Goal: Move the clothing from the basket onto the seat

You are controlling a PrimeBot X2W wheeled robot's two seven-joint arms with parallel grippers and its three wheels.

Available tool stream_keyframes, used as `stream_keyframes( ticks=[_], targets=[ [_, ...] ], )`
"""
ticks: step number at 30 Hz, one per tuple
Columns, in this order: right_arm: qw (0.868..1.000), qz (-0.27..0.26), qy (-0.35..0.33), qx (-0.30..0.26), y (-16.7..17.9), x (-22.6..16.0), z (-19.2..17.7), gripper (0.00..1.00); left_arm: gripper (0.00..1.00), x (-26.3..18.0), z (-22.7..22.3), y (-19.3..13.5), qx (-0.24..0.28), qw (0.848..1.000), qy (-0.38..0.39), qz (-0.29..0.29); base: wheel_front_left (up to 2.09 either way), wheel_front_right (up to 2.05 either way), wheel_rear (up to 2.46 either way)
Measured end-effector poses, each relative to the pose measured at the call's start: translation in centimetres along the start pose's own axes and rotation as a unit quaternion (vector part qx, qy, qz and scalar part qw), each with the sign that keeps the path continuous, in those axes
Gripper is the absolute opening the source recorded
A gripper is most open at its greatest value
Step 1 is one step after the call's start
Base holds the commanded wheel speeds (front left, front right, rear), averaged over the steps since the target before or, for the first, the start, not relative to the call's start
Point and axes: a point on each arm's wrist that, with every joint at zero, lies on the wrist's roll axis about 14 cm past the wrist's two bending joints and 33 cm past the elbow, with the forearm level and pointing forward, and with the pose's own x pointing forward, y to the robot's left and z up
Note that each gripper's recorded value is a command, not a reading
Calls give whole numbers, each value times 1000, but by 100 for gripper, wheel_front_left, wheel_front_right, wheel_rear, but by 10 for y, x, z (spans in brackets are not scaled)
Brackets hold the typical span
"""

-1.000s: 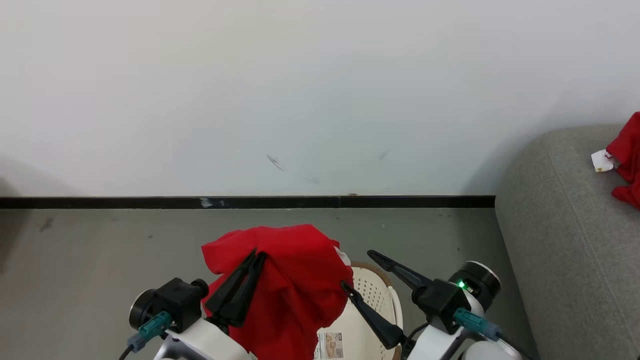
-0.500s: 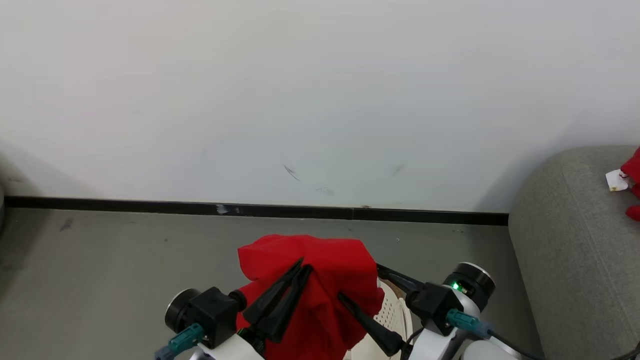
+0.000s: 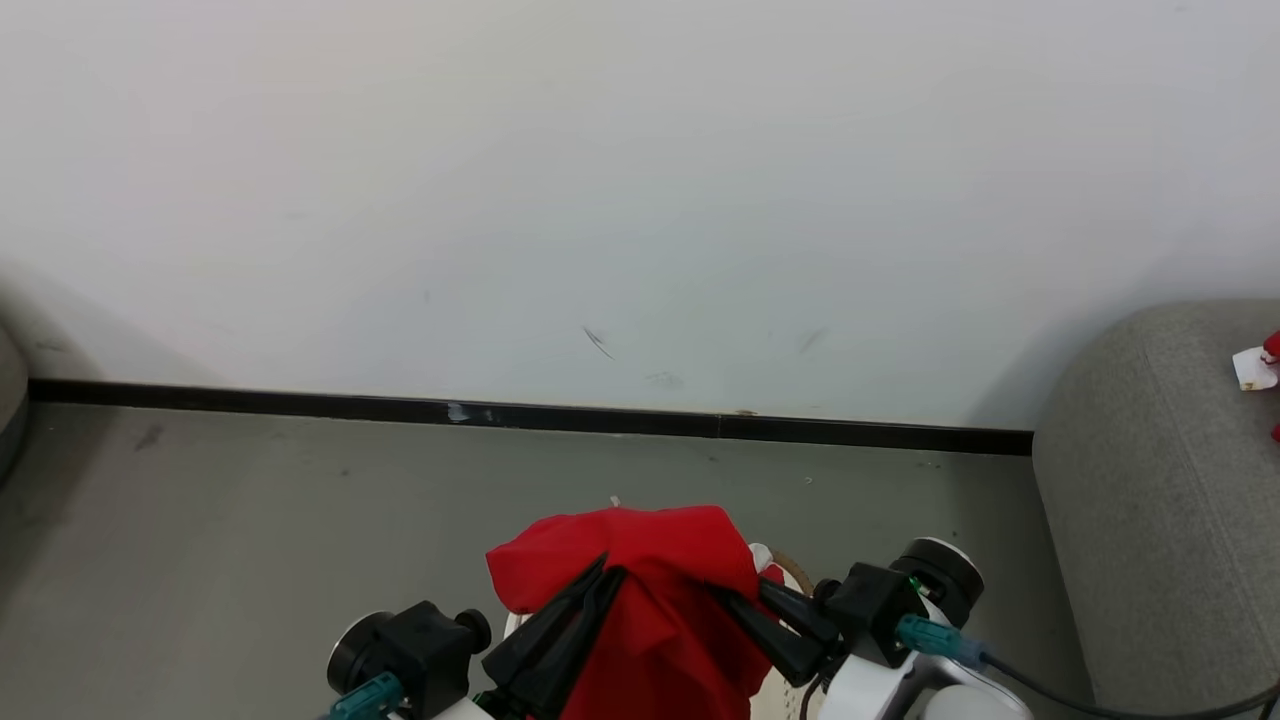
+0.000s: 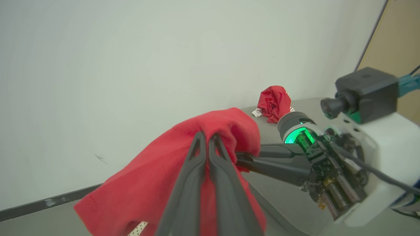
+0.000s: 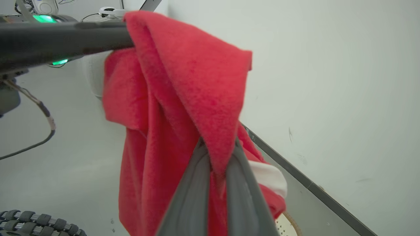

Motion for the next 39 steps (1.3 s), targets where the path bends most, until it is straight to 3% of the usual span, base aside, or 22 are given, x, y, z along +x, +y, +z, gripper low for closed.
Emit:
stream_keyframes(
  ticks=[1, 4, 5, 7, 24, 39],
  targets=[
    [1000, -2, 0, 4, -1, 0, 0, 0, 8, -1, 0, 1, -2, 1000, 1, 3, 0, 0, 0],
    [1000, -15, -4, 9, -9, -2, 2, 0, 47, 0, 1, 4, -2, 1000, -1, 7, 0, 0, 0],
    [1000, -19, -4, 10, -11, -3, 2, 0, 71, 0, 2, 4, -2, 1000, -2, 7, 0, 0, 0],
    [1000, -27, -4, 11, -16, -4, 2, 0, 100, 2, 3, 5, -1, 1000, -3, 8, 0, 0, 0],
    [991, -136, -2, 6, -80, -42, 2, 0, 100, 14, -14, -18, -15, 999, 14, -37, 0, 0, 0],
    [971, -238, 1, -22, -132, -94, 8, 0, 100, 28, -36, -58, -45, 992, 36, -115, 0, 0, 0]
  ],
)
